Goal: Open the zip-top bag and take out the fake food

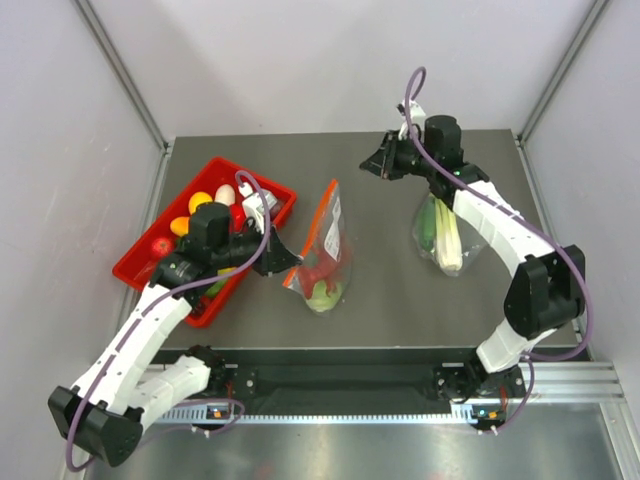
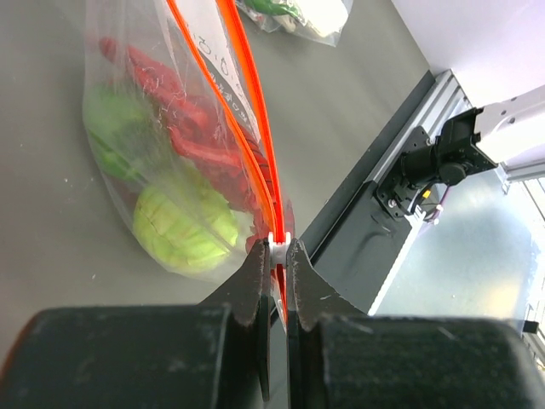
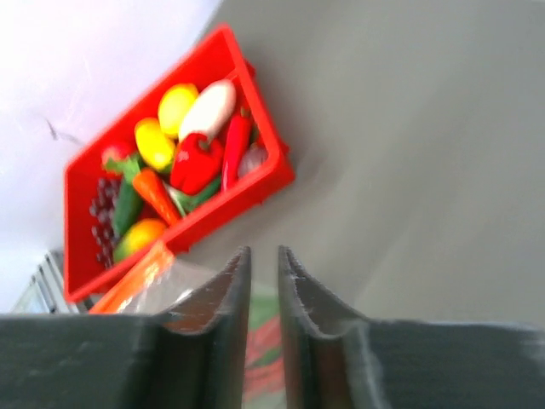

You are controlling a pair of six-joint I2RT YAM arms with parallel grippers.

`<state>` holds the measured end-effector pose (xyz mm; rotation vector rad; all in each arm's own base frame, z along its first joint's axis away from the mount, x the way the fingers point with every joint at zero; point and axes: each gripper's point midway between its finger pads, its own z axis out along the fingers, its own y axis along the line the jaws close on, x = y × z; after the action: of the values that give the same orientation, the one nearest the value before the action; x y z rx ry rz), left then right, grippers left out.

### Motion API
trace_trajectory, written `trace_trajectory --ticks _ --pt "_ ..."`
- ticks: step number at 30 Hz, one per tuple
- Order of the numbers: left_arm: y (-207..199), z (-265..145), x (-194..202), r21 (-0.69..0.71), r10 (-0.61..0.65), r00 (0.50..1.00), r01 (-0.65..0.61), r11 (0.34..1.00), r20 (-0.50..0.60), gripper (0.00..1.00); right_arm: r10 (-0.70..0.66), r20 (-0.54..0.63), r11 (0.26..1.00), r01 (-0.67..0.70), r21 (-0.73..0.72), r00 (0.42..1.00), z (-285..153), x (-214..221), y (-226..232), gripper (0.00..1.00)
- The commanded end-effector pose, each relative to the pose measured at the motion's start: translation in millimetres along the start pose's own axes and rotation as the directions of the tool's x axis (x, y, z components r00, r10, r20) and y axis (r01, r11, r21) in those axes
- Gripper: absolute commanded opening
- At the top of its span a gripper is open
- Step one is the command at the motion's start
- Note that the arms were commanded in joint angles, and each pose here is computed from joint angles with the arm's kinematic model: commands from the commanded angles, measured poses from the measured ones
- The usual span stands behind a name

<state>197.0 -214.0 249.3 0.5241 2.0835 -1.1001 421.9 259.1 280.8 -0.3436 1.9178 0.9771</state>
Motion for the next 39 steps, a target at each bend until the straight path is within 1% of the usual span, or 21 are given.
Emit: trace_trajectory --ticks 1,2,3,6,8,9,13,16,19,23,31,39 --pt "-17 -1 -33 0.047 0.046 0.995 -0.051 0.998 0.094 0.0 -0.049 0.017 0.998 0.05 -0.024 0.999 -22 -19 49 0.21" --pt "-17 -1 -34 0.05 0.044 0.994 -0.049 0.998 0.097 0.0 -0.043 -0.006 0.999 0.043 -0.017 0.999 -27 -16 57 0.27" --pt "-15 2 -34 0.048 0.039 0.995 -0.044 0.998 0.093 0.0 -0.039 -0.018 0.999 0.039 -0.01 0.999 -29 -13 62 0.37" --pt "-14 4 -37 0.043 0.033 0.995 -0.037 0.998 0.092 0.0 0.0 -0.062 1.0 0.002 0.03 0.998 -35 0 78 0.46" --pt "-15 5 -40 0.044 0.039 0.994 -0.044 0.998 0.101 0.0 0.038 -0.084 0.998 -0.033 0.056 0.996 -39 10 89 0.5" --pt "-13 5 -40 0.04 0.041 0.994 -0.046 0.998 0.101 0.0 0.053 -0.09 0.997 -0.048 0.063 0.995 -40 13 92 0.59" --pt "-11 8 -40 0.041 0.046 0.994 -0.05 0.998 0.095 0.0 0.13 -0.129 0.989 -0.12 0.083 0.983 -38 30 110 0.6" --pt "-10 10 -41 0.041 0.046 0.995 -0.05 0.998 0.091 0.0 0.139 -0.169 0.985 -0.118 0.128 0.976 -33 43 110 0.6" --pt "-11 9 -42 0.039 0.055 0.994 -0.06 0.997 0.098 0.0 0.149 -0.204 0.983 -0.121 0.14 0.968 -27 53 109 0.59" --pt "-10 9 -42 0.034 0.057 0.993 -0.061 0.998 0.103 0.0 0.151 -0.224 0.983 -0.122 0.141 0.963 -21 58 112 0.59" --pt "-10 7 -40 0.029 0.064 0.992 -0.068 0.997 0.108 0.0 0.153 -0.258 0.977 -0.106 0.187 0.954 -15 71 106 0.59" --pt "-7 7 -38 0.016 0.082 0.992 -0.084 0.996 0.099 0.0 0.149 -0.257 0.978 -0.104 0.178 0.955 -12 68 120 0.59"
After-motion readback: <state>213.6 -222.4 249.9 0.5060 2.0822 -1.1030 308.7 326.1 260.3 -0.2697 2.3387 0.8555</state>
